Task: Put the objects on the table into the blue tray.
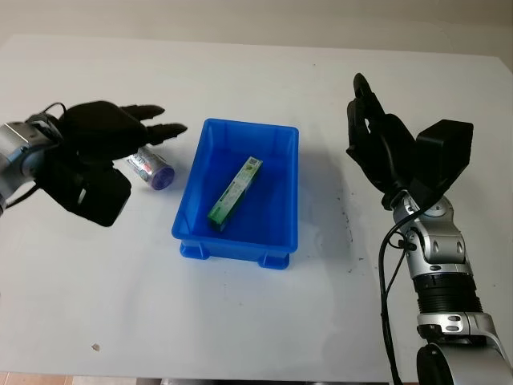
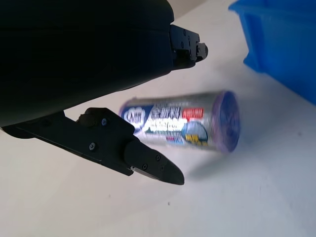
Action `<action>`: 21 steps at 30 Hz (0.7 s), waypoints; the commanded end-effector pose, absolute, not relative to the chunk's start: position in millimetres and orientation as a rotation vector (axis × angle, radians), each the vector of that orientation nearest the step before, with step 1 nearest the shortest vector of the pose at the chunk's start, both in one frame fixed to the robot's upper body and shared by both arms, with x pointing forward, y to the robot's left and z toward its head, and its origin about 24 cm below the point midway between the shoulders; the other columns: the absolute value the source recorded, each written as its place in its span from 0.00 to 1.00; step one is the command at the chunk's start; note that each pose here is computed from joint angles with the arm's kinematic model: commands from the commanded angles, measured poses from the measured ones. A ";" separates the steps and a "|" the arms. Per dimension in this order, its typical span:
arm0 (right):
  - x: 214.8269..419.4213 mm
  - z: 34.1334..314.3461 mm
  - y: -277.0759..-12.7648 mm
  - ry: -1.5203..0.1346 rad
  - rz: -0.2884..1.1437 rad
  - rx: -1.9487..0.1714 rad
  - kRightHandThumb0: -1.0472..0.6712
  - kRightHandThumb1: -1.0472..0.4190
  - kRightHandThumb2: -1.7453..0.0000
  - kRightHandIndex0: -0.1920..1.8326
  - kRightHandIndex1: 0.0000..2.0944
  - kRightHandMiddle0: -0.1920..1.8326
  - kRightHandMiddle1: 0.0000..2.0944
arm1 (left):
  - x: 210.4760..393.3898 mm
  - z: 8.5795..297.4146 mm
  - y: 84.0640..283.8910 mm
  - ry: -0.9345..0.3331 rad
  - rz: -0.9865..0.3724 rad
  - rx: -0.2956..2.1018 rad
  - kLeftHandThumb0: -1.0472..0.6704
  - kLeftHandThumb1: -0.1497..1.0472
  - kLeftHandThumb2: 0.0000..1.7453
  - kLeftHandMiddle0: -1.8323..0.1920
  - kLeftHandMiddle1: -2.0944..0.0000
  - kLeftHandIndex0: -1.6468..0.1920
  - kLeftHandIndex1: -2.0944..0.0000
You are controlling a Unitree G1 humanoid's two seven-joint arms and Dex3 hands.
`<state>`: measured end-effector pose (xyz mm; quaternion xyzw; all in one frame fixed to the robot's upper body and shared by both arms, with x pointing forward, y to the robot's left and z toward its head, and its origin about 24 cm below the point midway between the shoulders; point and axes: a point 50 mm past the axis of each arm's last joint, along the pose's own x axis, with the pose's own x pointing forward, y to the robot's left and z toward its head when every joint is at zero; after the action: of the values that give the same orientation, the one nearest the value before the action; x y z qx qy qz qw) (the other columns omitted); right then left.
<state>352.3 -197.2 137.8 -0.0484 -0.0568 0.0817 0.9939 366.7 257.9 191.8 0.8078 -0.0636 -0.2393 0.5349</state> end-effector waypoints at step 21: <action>349.7 140.2 -200.9 -0.127 0.180 -0.098 0.19 0.00 0.57 0.00 0.00 0.00 0.00 | 369.6 156.9 265.9 -0.375 -0.471 2.266 0.27 1.00 0.24 0.40 0.00 0.74 0.00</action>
<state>351.8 -196.7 137.4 -0.0468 -0.0559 0.0948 0.9928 370.4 269.5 169.8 0.8913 -0.1473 -0.1662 0.3954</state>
